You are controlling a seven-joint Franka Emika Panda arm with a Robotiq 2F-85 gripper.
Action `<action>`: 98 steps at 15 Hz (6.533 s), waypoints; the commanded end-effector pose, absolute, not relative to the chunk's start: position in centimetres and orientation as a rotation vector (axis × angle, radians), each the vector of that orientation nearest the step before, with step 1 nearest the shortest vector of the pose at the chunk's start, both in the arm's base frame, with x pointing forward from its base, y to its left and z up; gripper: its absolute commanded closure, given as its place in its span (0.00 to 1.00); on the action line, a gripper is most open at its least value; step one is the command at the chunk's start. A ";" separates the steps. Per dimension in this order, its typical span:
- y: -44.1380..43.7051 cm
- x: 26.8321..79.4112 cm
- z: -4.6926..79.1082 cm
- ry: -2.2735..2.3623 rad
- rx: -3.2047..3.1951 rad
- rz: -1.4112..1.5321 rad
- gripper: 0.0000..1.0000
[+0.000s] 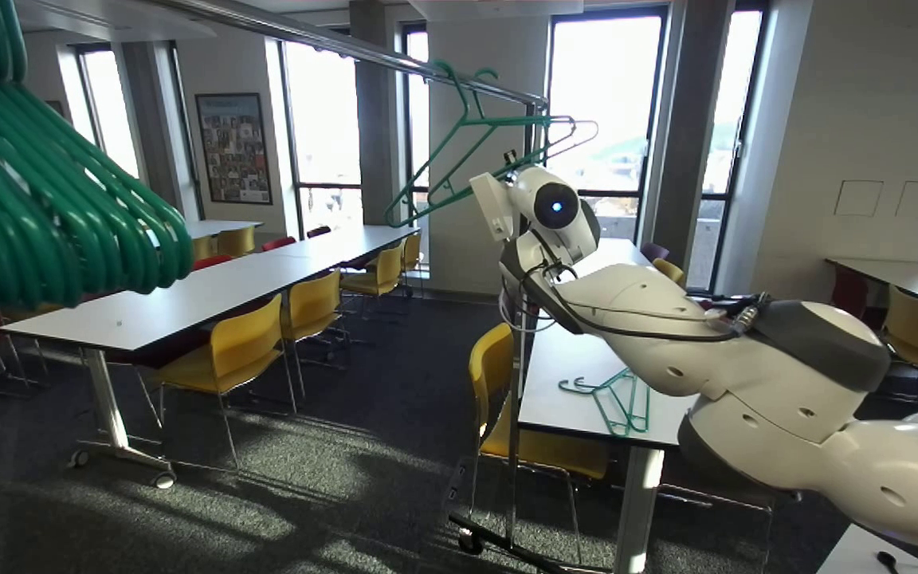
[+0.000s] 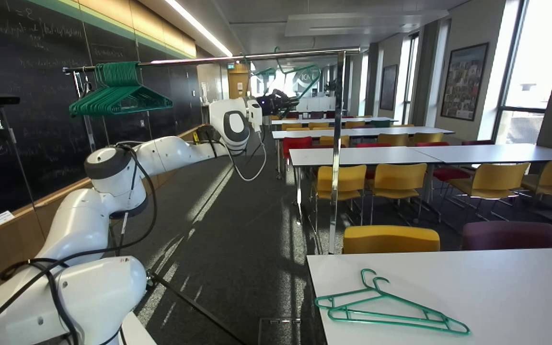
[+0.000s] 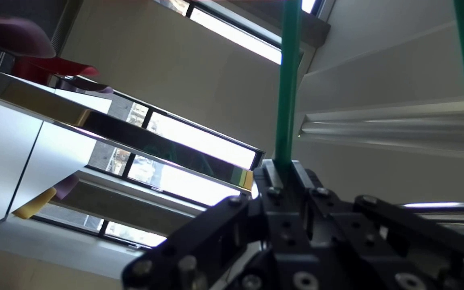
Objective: Put one hanger on the cloth rack
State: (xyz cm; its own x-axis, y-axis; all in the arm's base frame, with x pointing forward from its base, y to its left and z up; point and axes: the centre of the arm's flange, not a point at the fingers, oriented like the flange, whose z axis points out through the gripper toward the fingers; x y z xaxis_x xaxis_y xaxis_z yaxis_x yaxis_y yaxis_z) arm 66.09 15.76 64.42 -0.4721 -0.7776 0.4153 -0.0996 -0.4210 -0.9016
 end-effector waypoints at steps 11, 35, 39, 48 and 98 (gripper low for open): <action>15.0 64.0 60.1 1.415 -1.095 -1.871 0.97; 23.3 60.9 61.7 1.009 -1.058 -1.757 0.00; 25.4 60.8 59.0 0.979 -1.183 -1.704 0.00; 26.5 60.2 59.9 0.837 -1.199 -1.748 0.00; 15.3 59.9 39.2 2.240 -1.311 -0.391 0.00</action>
State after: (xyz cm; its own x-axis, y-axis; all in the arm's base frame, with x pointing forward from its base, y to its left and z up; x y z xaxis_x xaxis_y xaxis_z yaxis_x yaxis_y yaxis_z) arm 63.52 15.29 37.21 -0.4740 -0.8412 -0.2603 -0.6285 0.5302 -0.5691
